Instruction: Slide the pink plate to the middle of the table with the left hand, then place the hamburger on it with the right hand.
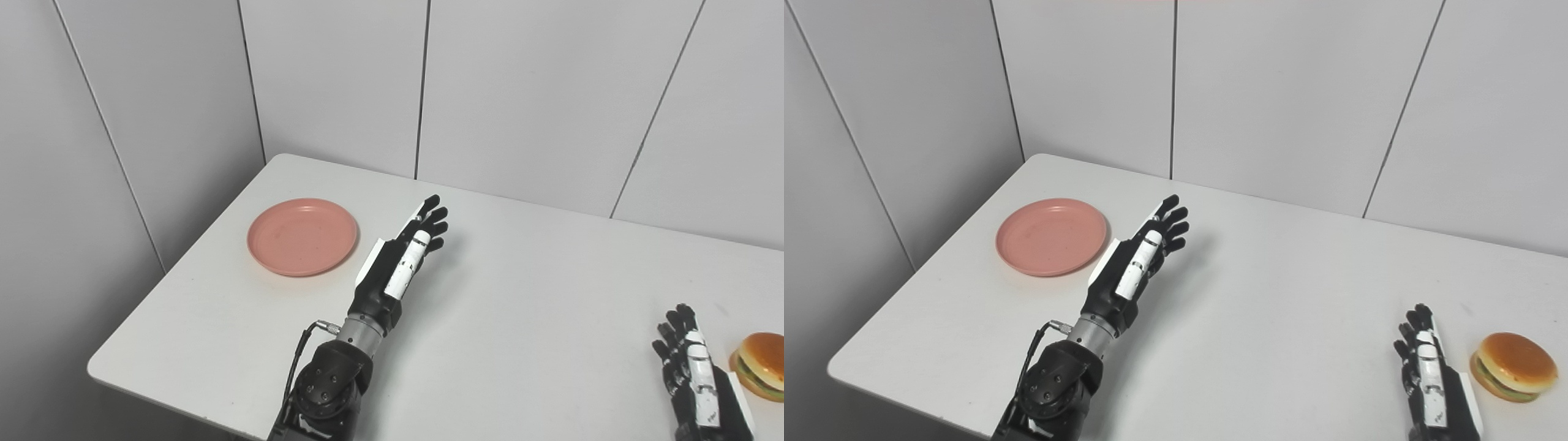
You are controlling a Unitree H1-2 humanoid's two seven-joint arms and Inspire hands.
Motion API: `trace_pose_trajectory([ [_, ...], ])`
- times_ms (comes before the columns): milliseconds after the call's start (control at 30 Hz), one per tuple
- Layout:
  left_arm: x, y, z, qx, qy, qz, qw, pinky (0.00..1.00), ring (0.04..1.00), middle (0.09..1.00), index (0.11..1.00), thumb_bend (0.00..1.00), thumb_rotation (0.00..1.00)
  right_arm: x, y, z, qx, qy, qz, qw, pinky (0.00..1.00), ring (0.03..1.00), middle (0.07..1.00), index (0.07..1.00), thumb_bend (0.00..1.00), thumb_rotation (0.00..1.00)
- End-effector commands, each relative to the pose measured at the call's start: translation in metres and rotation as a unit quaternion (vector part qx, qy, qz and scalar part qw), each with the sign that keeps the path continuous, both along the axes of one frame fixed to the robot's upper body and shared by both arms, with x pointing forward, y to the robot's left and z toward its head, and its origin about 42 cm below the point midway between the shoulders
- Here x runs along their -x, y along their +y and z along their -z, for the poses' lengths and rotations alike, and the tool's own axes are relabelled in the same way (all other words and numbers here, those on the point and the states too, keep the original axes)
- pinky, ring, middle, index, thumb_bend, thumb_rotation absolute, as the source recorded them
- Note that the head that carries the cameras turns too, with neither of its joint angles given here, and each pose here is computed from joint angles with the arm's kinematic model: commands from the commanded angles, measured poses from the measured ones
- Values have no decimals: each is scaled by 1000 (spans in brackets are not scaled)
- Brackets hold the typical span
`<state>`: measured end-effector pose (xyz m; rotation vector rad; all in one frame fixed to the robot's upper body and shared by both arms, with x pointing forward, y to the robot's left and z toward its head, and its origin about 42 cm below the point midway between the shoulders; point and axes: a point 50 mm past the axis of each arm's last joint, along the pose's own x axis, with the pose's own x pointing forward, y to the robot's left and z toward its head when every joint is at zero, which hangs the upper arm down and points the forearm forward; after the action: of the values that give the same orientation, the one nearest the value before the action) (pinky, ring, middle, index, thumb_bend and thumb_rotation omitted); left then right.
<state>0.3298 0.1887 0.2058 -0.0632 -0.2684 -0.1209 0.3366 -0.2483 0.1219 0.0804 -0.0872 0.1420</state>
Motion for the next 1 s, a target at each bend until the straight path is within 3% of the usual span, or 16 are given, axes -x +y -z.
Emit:
trace_pose_trajectory([
  [0, -5, 10, -34, 3, -52, -6, 999, 947, 927, 939, 928, 461, 945, 7, 4, 13, -13, 14, -2, 1000, 1000, 1000, 1000, 1000, 94, 1000],
  [167, -6, 31, -70, 2, -106, -25, 994, 951, 931, 941, 929, 431, 965, 6, 3, 13, -8, 9, 0, 1000, 1000, 1000, 1000, 1000, 94, 1000],
  [433, -15, 77, -101, -10, -142, -93, 985, 937, 929, 933, 921, 412, 974, 5, 0, 13, -10, 13, -3, 1000, 1000, 1000, 1000, 1000, 97, 1000],
  [667, -27, 125, -110, -23, -147, -144, 978, 936, 915, 929, 928, 433, 1000, 5, -3, 12, -9, 14, -1, 1000, 1000, 1000, 1000, 1000, 89, 1000],
  [800, -33, 151, -111, -6, -143, -179, 973, 920, 921, 933, 930, 374, 1000, 5, -3, 11, -10, 13, -3, 1000, 1000, 1000, 1000, 1000, 86, 1000],
  [967, -41, 178, -111, 39, -136, -198, 970, 971, 941, 938, 926, 358, 1000, 6, -3, 9, -6, 16, -6, 1000, 1000, 1000, 1000, 1000, 87, 1000],
])
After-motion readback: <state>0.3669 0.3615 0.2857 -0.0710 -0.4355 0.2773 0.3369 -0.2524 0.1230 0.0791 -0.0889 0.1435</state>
